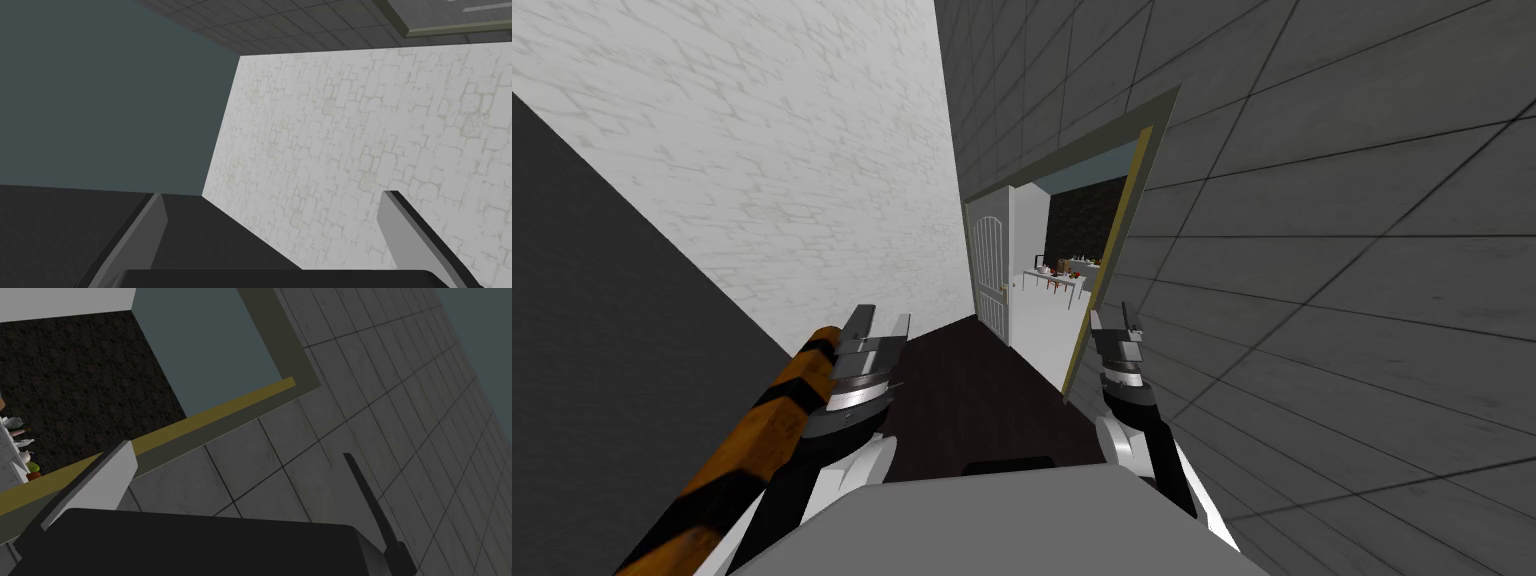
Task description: Push the door open
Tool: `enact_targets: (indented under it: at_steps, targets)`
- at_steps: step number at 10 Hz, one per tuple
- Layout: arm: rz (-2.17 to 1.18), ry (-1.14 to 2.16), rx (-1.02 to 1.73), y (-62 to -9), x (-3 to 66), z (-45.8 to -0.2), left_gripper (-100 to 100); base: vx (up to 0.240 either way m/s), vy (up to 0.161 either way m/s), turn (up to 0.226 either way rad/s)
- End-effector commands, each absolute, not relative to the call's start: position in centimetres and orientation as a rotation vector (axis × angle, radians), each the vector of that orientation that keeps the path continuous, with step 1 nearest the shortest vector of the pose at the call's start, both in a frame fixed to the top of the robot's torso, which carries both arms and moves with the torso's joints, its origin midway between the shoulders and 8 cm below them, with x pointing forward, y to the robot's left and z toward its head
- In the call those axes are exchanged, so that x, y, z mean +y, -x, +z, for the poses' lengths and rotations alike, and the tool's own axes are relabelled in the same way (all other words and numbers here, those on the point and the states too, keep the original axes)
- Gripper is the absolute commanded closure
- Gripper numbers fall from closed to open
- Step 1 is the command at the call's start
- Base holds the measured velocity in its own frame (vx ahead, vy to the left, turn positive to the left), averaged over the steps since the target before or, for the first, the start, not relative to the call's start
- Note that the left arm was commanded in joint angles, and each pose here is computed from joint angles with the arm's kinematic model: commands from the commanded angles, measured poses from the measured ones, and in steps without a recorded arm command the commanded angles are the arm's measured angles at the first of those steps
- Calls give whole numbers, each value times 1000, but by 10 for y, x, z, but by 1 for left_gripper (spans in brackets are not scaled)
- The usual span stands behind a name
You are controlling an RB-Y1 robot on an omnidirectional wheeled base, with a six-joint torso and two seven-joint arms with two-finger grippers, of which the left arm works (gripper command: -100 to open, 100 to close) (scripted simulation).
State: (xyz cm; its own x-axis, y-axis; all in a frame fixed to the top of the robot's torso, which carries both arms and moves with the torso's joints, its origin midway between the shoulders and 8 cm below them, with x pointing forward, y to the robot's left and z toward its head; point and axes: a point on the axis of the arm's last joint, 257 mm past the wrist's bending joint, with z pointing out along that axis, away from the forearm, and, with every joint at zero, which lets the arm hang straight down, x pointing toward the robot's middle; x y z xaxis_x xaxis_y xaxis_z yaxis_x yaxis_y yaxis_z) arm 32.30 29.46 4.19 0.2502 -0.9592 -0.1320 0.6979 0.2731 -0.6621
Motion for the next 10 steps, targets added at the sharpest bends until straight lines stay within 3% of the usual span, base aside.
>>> enact_targets:
  at_steps: [1, 10]
  targets:
    - [-1207, 544, 596, -331, 295, 35, -100, 40, 15, -102]
    - [-1229, 608, 672, -377, 297, -12, -100, 87, 60, -96]
